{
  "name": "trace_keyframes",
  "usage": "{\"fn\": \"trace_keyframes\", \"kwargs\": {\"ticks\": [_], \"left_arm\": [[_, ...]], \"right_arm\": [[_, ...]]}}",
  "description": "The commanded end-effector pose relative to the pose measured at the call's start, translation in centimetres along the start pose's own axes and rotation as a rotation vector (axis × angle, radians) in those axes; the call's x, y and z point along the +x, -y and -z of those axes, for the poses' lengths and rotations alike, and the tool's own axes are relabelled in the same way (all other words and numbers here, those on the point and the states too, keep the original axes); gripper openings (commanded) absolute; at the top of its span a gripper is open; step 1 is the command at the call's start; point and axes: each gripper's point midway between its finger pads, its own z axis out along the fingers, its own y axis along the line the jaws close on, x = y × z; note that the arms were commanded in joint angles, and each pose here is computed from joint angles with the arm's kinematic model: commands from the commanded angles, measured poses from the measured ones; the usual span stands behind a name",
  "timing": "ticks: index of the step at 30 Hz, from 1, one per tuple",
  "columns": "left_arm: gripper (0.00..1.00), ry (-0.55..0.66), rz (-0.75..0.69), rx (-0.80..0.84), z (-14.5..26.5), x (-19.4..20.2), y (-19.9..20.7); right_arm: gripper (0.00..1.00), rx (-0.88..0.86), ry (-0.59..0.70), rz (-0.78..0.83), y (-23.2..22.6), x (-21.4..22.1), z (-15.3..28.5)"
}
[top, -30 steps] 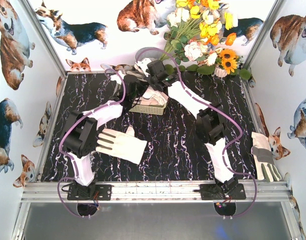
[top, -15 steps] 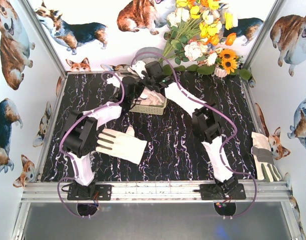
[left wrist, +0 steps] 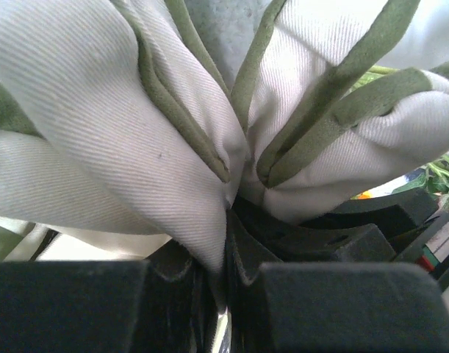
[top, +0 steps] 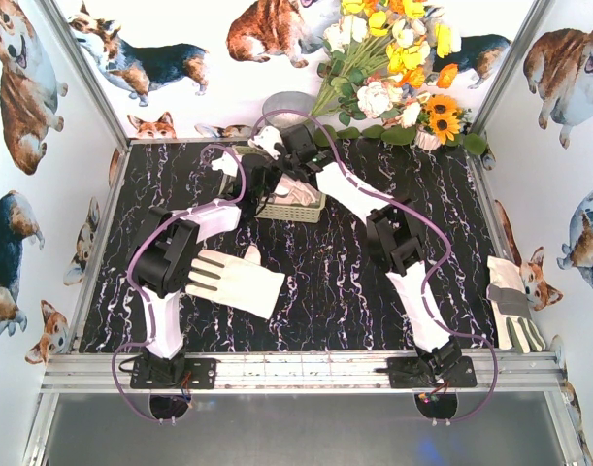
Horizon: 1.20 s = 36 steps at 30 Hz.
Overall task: Put the gloves into the storage basket
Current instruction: Place the glove in the bin.
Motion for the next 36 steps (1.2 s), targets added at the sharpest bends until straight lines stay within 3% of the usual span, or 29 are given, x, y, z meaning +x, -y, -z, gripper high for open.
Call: {"fn": "trace_keyframes", "kwargs": {"ticks": [1,7,13,18,31,36], "left_arm": [[0.00,-0.126,0.059,0.085,0.9,3.0,2.8],[0.00,-0.124,0.091,0.086,0.4,3.1,3.0],[0.00,-0.086,0.107,0.034,-0.4,2.8,1.3],[0.00,-0.043,0.143,-0.006,-1.0,2.3,-0.1],[0.00,0.151,0.251,-0.032,-1.0,-1.1,-0.4],[0.00,0.154,0.308,-0.047,-1.2,-0.6,-0.7]], "right_arm": [[0.11,0.155,0.214,0.046,4.8,-7.3,1.4],[0.17,0.184,0.236,0.044,5.3,-7.9,1.2],[0.47,0.257,0.236,-0.032,6.5,-7.8,1.8],[0.61,0.297,0.255,-0.049,7.6,-8.6,3.5],[0.63,0.293,0.326,-0.182,8.7,-10.9,9.6],[0.63,0.278,0.341,-0.250,8.5,-10.9,12.4]]}}
